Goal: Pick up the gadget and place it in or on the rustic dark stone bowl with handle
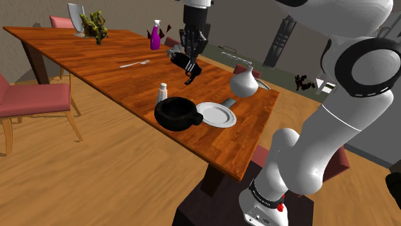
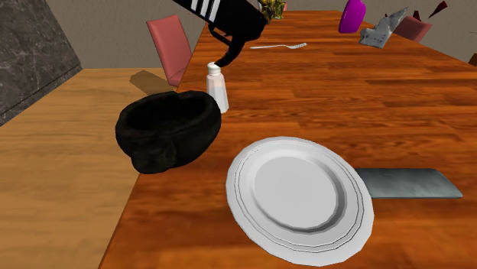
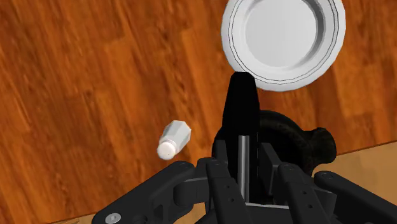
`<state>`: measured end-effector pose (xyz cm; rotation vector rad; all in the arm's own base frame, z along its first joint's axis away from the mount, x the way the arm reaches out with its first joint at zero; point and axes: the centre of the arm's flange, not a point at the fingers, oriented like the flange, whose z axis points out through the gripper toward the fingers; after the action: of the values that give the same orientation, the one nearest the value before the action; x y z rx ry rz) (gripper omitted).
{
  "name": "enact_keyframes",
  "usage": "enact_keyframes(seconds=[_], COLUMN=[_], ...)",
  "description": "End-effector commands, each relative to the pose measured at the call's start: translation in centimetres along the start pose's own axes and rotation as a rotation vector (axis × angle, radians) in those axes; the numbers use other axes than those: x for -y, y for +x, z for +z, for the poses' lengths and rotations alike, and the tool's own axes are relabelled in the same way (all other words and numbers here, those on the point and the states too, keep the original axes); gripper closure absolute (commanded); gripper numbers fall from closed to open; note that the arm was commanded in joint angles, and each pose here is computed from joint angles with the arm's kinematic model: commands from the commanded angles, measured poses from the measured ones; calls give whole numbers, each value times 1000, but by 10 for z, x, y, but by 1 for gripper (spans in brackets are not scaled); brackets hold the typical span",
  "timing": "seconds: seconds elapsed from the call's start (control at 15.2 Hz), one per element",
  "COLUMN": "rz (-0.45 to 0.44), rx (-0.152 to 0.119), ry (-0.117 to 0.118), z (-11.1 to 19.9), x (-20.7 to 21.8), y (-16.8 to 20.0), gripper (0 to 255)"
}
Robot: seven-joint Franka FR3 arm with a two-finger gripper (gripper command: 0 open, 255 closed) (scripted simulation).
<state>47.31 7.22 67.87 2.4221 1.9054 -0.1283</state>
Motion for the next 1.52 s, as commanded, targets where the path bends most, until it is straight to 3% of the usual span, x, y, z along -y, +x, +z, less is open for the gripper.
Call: enact_keyframes(seconds=[0.0, 0.46, 1.45], rz=[2, 2, 2], rx=[0, 0, 0], ry=[0, 0, 0], z=[-5, -17, 61], x=[16, 74, 73], y=[19, 96, 104], gripper=[255, 255, 255])
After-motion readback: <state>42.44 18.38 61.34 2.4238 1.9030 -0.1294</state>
